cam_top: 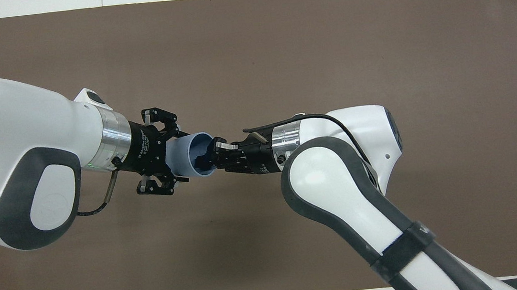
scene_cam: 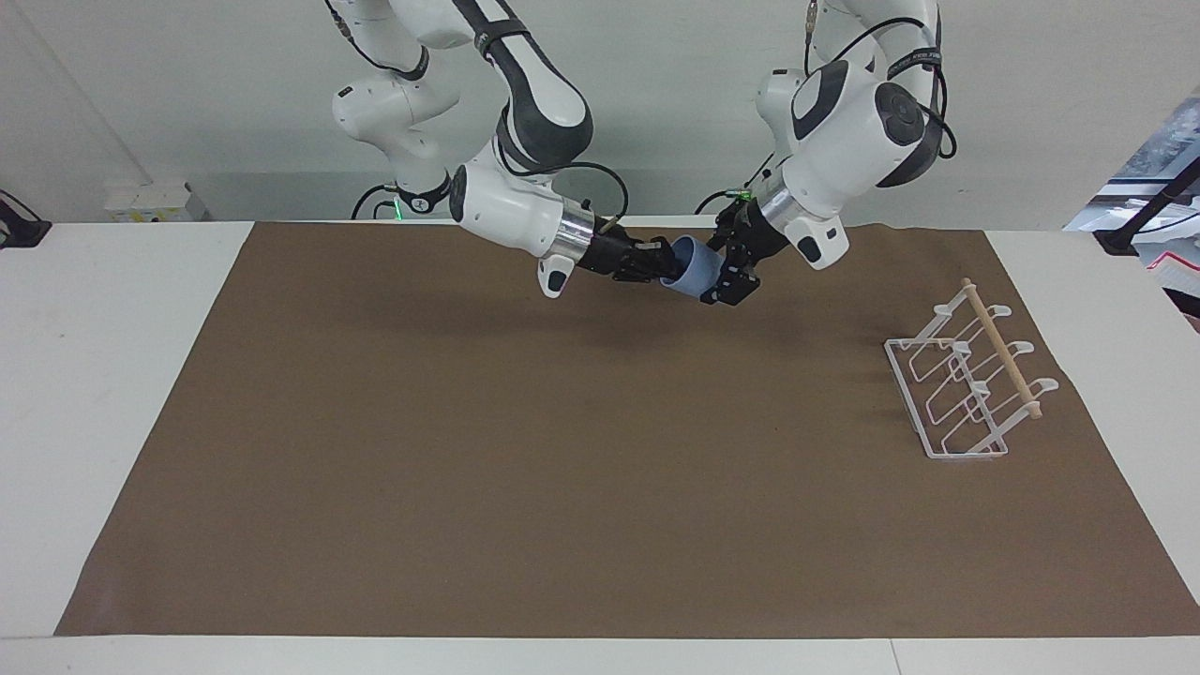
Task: Hang cup on cup holder
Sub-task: 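Grasp the cup body with the left gripper and open the right gripper, then carry the cup to the rack with the left gripper while the right gripper retracts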
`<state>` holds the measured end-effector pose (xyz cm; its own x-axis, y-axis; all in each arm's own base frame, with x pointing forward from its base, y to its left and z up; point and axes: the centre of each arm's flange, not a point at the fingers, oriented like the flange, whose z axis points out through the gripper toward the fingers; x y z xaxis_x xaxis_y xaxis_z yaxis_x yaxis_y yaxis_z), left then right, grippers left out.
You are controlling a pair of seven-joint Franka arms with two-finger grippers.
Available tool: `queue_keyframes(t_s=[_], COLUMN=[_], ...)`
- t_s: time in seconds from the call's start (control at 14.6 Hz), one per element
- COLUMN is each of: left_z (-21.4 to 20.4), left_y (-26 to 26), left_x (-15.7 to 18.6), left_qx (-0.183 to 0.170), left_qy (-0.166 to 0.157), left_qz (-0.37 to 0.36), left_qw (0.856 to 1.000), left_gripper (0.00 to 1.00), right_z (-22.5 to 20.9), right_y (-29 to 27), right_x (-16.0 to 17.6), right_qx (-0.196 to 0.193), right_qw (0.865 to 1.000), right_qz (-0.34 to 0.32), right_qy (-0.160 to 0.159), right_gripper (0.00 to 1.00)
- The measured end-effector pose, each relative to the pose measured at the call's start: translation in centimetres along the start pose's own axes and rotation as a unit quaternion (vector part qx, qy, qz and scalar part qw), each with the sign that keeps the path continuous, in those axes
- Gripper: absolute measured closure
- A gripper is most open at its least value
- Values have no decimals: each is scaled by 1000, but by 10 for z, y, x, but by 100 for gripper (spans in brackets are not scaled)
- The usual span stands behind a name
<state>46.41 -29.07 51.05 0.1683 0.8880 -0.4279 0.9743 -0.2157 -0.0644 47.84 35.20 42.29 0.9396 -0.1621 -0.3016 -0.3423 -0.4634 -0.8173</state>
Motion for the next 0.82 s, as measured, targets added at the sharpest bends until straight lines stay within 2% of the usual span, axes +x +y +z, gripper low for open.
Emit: queue_keyframes(t_s=[0.27,0.48,0.62,0.68,0.82], left_z=[0,-1,-4,-5,-7], left_y=[0,1,4,6,6], left_x=[-1,4,17,26,45], left_qx=[-2,-1,-2,-2,4], left_qy=[-1,-2,9,30,93], left_qz=[0,-5,-12,-10,2], left_qw=[1000,1000,1000,999,996], left_gripper=[21,21,21,21,21], right_z=[-1,-2,-17,-30,-74], right_y=[0,-1,-2,-6,-9], right_x=[1,2,14,23,48], right_qx=[0,1,4,-5,-58], right_qw=[1000,1000,1000,999,996], right_qz=[0,4,8,-6,-54], right_qy=[1,7,25,36,49], right_gripper=[96,88,67,56,37])
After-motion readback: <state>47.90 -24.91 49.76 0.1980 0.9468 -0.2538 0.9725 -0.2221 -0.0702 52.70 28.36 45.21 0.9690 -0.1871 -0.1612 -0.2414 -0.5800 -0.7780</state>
